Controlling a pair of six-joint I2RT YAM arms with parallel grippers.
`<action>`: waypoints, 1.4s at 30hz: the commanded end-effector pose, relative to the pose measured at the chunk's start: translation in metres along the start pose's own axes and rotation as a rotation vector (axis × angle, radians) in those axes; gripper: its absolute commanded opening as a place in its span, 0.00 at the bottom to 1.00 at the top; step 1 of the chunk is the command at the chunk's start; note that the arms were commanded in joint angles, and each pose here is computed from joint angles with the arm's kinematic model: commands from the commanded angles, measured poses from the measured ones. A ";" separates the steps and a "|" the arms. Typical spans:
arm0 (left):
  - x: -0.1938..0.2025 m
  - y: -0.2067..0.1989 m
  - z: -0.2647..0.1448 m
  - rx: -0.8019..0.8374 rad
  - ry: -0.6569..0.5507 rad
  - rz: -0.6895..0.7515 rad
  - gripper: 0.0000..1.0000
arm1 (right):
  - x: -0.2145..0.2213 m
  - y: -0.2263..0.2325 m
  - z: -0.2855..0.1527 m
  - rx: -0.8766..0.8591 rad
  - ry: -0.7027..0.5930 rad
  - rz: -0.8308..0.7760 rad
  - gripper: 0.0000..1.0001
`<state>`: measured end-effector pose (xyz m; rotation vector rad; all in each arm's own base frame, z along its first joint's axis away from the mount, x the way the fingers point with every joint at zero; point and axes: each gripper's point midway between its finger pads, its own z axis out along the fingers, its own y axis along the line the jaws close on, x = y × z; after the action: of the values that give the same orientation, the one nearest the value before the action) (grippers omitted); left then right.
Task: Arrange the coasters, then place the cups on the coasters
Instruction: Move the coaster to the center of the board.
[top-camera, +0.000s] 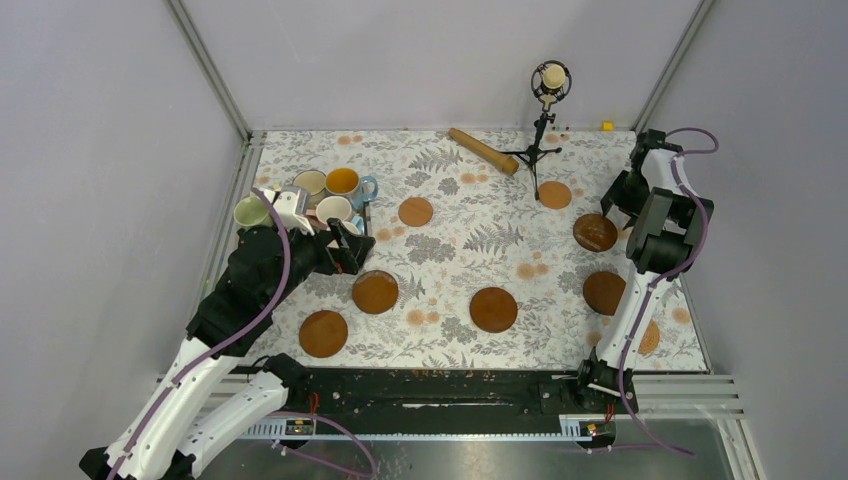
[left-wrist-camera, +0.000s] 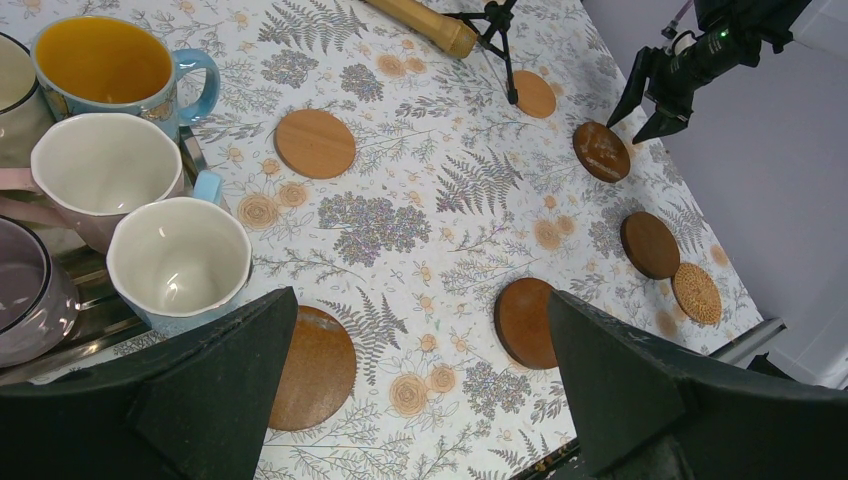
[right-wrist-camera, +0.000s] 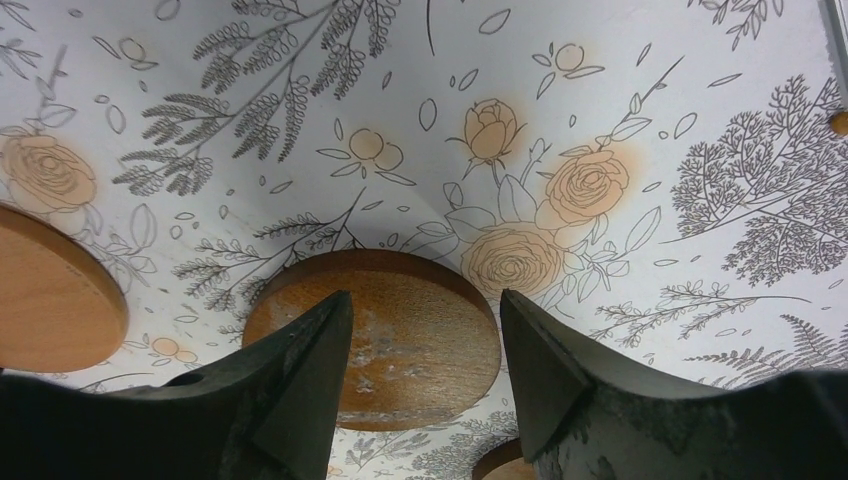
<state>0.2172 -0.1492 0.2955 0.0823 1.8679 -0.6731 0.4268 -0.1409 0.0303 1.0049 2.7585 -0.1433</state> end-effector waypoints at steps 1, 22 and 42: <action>-0.021 -0.011 -0.005 0.039 -0.070 -0.001 0.99 | 0.012 -0.009 -0.006 0.029 0.028 -0.049 0.64; -0.023 -0.015 -0.010 0.058 -0.085 0.003 0.99 | 0.089 0.039 -0.029 -0.065 0.171 -0.231 0.47; -0.022 -0.013 -0.009 0.048 -0.083 0.004 0.99 | 0.160 0.134 -0.071 -0.386 0.137 -0.281 0.47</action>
<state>0.2111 -0.1497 0.3017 0.0935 1.8428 -0.6916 0.3586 0.0549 0.0242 0.5249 3.0422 0.2714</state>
